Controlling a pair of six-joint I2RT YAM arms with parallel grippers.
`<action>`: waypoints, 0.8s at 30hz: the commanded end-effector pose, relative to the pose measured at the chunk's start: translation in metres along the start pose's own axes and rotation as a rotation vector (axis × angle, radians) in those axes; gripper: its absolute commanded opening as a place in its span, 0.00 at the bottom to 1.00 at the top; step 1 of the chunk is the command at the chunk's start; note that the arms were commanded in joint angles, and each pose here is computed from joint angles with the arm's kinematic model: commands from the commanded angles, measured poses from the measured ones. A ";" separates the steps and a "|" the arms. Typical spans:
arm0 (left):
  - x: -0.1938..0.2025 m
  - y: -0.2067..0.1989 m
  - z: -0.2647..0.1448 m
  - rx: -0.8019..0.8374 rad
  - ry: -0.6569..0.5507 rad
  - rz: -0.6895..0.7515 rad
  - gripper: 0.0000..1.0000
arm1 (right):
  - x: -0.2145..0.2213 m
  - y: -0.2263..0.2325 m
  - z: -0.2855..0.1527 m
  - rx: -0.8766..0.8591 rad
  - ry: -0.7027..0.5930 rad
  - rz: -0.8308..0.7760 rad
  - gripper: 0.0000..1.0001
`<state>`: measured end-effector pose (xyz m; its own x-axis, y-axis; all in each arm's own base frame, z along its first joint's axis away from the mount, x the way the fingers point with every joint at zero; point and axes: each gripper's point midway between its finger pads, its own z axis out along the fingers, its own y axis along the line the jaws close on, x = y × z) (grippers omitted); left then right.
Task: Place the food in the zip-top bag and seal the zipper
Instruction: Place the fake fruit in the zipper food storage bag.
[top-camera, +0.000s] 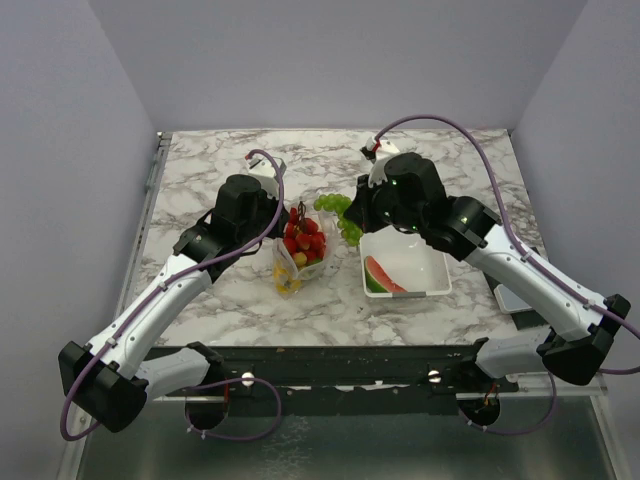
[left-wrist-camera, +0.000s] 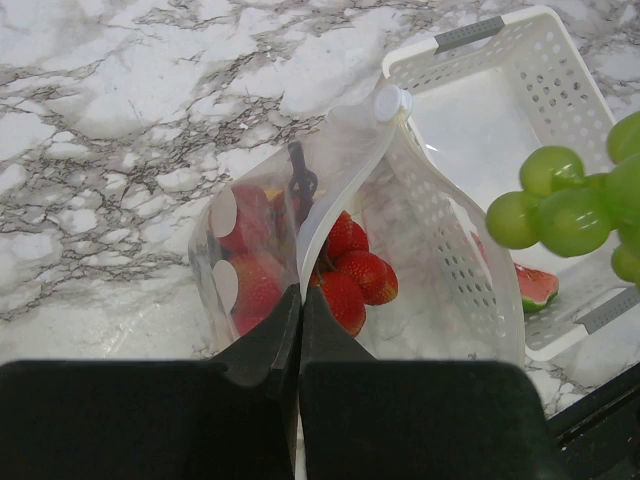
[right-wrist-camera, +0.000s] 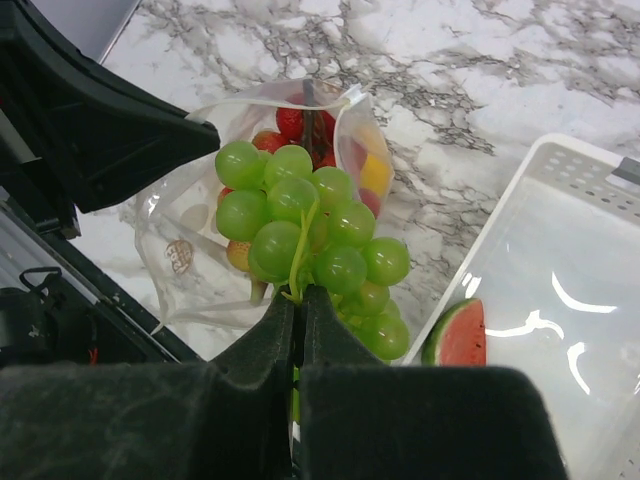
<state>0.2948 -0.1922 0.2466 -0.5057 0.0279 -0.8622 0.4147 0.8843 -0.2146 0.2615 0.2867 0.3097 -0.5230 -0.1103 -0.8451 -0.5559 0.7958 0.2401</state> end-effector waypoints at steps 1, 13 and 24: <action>-0.003 -0.001 -0.003 0.011 -0.020 0.003 0.00 | 0.007 0.024 0.007 -0.051 0.057 -0.023 0.01; -0.004 -0.003 -0.004 0.021 -0.021 0.000 0.00 | 0.022 0.044 0.042 -0.039 0.141 -0.043 0.01; -0.003 -0.006 -0.003 0.043 -0.018 -0.002 0.00 | 0.036 0.055 0.074 -0.052 0.196 -0.031 0.01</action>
<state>0.2941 -0.1930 0.2461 -0.5080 0.0287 -0.8609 0.4189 0.8815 -0.2179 0.2607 0.3562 0.2591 -0.6083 -0.2509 -0.7530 -0.5951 0.7719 0.2236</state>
